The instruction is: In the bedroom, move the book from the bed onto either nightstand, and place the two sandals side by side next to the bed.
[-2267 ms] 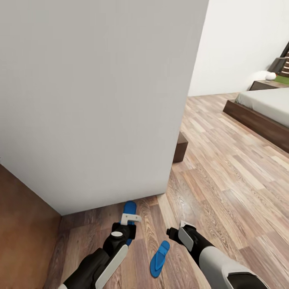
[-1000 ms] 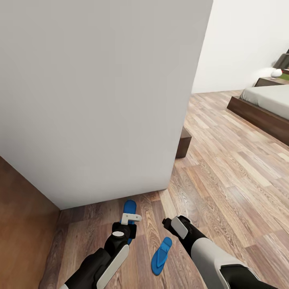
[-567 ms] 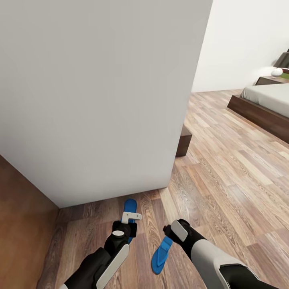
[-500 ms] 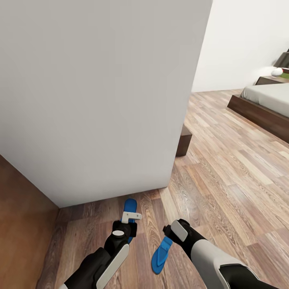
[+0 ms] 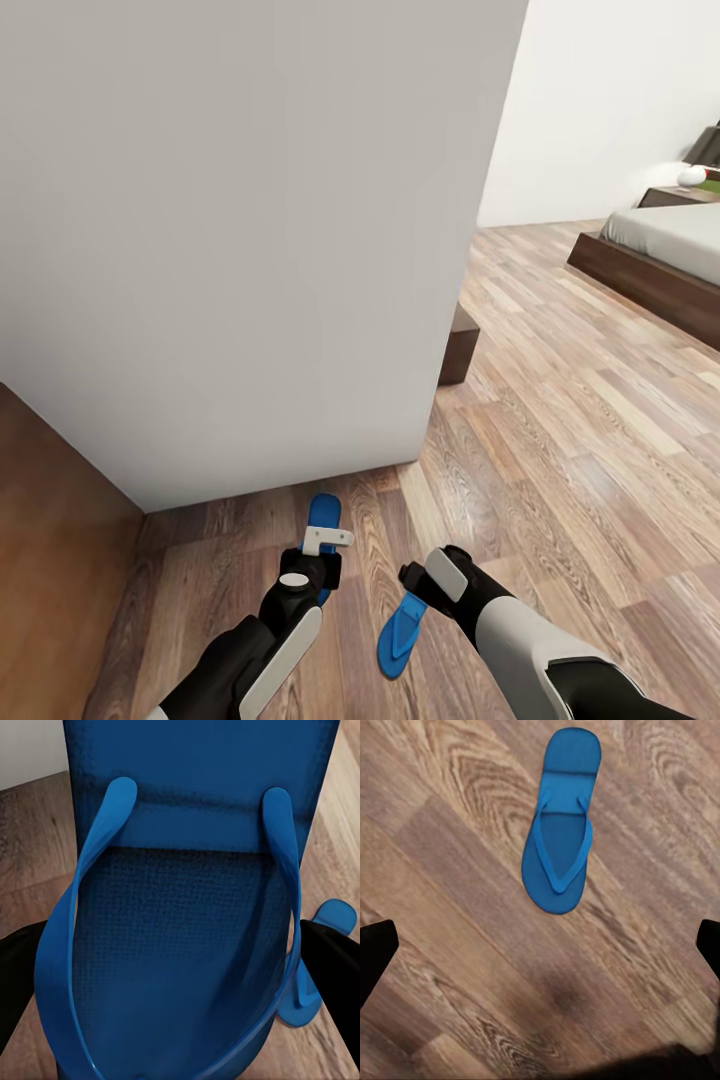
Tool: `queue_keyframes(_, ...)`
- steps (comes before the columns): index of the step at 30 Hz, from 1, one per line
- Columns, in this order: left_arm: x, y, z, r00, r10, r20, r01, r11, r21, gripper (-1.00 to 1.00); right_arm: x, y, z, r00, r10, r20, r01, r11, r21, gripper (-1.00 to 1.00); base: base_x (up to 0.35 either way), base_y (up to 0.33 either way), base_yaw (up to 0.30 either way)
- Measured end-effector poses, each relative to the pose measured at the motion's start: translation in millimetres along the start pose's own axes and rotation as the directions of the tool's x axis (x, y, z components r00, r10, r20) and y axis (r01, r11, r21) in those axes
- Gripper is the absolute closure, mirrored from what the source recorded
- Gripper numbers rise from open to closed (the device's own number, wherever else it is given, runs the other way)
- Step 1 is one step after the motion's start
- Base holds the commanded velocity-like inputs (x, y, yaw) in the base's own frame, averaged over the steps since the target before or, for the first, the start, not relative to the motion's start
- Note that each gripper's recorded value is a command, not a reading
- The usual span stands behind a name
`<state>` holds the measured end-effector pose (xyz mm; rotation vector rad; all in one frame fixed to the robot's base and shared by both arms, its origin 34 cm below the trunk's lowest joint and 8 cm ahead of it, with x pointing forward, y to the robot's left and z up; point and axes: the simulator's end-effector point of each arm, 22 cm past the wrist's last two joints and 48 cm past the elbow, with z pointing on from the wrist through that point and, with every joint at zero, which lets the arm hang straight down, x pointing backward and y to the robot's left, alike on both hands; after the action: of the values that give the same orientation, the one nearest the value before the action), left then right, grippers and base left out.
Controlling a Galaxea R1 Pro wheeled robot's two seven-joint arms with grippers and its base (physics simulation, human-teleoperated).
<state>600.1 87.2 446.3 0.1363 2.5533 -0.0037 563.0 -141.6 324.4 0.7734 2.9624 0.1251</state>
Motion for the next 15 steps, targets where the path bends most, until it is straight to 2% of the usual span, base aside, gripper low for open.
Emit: queue_keyframes(15,24,-2,23.3,1.0,0.002,-0.001,-0.002,1.0,0.001,1.0,6,-4,31.3,1.0,-0.002,0.005,0.003,1.0,-0.01,-1.0,0.0,0.0,0.014)
